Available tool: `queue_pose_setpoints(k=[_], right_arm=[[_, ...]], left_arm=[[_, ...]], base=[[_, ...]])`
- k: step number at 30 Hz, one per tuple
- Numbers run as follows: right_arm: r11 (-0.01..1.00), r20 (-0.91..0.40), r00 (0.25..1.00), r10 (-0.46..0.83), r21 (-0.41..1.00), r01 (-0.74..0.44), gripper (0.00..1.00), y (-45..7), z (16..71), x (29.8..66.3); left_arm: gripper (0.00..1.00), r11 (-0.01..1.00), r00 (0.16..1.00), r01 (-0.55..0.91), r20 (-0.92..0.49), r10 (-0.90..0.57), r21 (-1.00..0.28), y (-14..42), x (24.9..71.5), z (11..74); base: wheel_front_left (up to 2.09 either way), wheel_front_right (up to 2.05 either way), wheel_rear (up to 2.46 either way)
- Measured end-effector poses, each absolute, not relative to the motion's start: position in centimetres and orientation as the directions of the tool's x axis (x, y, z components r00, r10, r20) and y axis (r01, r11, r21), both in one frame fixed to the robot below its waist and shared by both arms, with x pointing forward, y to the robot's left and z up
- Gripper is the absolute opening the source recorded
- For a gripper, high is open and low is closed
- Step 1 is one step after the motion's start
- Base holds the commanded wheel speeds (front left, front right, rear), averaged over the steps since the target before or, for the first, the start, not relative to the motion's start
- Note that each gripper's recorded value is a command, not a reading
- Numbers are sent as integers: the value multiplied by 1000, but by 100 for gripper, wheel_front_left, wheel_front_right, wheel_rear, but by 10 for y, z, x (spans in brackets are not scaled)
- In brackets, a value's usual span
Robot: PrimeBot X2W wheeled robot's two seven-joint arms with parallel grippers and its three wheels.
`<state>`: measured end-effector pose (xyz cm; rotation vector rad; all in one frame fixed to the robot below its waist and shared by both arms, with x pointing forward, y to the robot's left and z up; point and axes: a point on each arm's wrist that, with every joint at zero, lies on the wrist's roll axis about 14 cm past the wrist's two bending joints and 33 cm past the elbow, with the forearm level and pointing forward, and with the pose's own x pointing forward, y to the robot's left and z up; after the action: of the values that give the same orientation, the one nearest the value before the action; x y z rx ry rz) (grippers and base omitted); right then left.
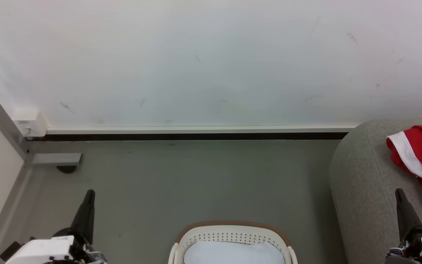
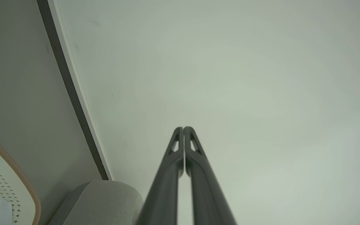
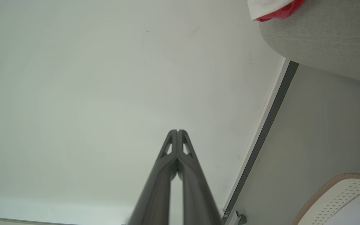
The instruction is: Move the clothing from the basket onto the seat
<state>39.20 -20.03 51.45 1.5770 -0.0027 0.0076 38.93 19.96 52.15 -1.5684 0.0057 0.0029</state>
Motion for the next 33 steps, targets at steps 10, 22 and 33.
queue_pose_setpoints(k=[10,22,33], right_arm=[[-5,6,1000,3,1000,-6,0,-200,515,392],[-2,4,1000,3,1000,-4,0,-200,515,392],[-6,3,1000,1,1000,-3,0,-200,515,391]], left_arm=[[0,2,1000,-6,-6,-2,-1000,200,389,521],[0,2,1000,-5,-5,-2,-1000,200,389,521],[0,2,1000,-5,-5,-2,-1000,200,389,521]], base=[[0,0,0],[0,0,0],[0,0,0]])
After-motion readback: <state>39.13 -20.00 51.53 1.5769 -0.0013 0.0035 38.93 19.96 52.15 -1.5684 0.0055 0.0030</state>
